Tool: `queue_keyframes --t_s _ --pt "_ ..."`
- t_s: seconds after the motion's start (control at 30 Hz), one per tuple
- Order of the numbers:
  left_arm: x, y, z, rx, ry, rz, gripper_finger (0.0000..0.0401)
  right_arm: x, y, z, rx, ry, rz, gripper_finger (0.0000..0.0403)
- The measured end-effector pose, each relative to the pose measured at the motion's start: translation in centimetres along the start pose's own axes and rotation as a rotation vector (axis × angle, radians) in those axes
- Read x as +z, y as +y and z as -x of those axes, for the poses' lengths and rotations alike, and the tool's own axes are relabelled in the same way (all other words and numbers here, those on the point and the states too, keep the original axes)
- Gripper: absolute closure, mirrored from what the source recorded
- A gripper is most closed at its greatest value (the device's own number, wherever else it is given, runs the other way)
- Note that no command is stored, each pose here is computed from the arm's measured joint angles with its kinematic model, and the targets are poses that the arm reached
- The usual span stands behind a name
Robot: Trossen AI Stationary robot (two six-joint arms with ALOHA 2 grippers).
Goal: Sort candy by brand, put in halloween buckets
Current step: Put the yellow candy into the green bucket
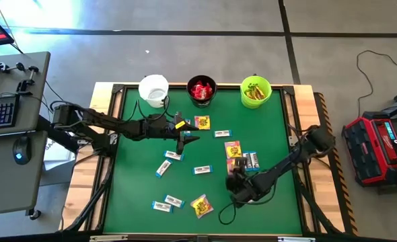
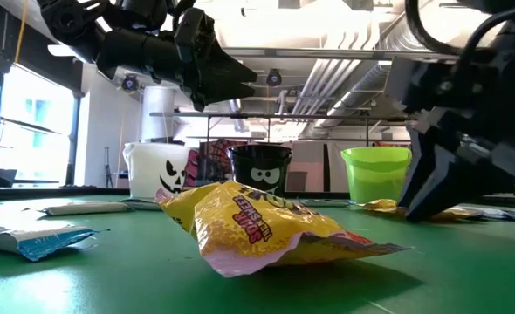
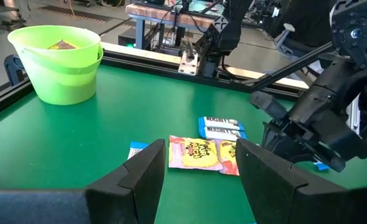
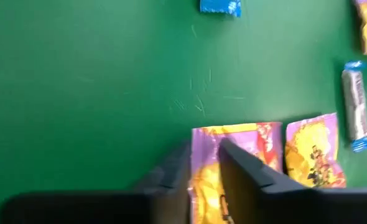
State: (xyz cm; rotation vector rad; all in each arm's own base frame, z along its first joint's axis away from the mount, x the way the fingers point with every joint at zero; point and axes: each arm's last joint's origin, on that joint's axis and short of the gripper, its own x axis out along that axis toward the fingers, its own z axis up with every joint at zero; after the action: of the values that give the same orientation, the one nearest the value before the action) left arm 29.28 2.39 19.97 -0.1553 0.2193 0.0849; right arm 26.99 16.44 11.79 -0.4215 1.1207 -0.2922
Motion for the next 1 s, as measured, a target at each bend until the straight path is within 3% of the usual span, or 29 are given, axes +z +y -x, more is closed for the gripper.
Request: queue_keyframes --t_s 0.1,0.6,0.77,1.0 --pt "0.0 0.0 0.0 0.000 0.000 0.000 0.0215 0.0 -0.1 -0.1 0.009 0.008 -0.019 0.0394" --pt "0.0 0.0 0.0 -0.001 -0.001 0.000 0.0215 3.7 -0.9 3.2 0.013 0.026 -0.042 0.0403" --pt "0.0 0.0 0.0 -0.001 -0.001 0.000 0.0215 5.1 -2.5 5.4 -0.066 0.055 -0.015 0.0403" --pt "0.1 0.0 0.0 -0.001 -0.007 -0.017 0.0215 5.1 -6.0 6.3 -0.068 0.019 -0.123 0.0403"
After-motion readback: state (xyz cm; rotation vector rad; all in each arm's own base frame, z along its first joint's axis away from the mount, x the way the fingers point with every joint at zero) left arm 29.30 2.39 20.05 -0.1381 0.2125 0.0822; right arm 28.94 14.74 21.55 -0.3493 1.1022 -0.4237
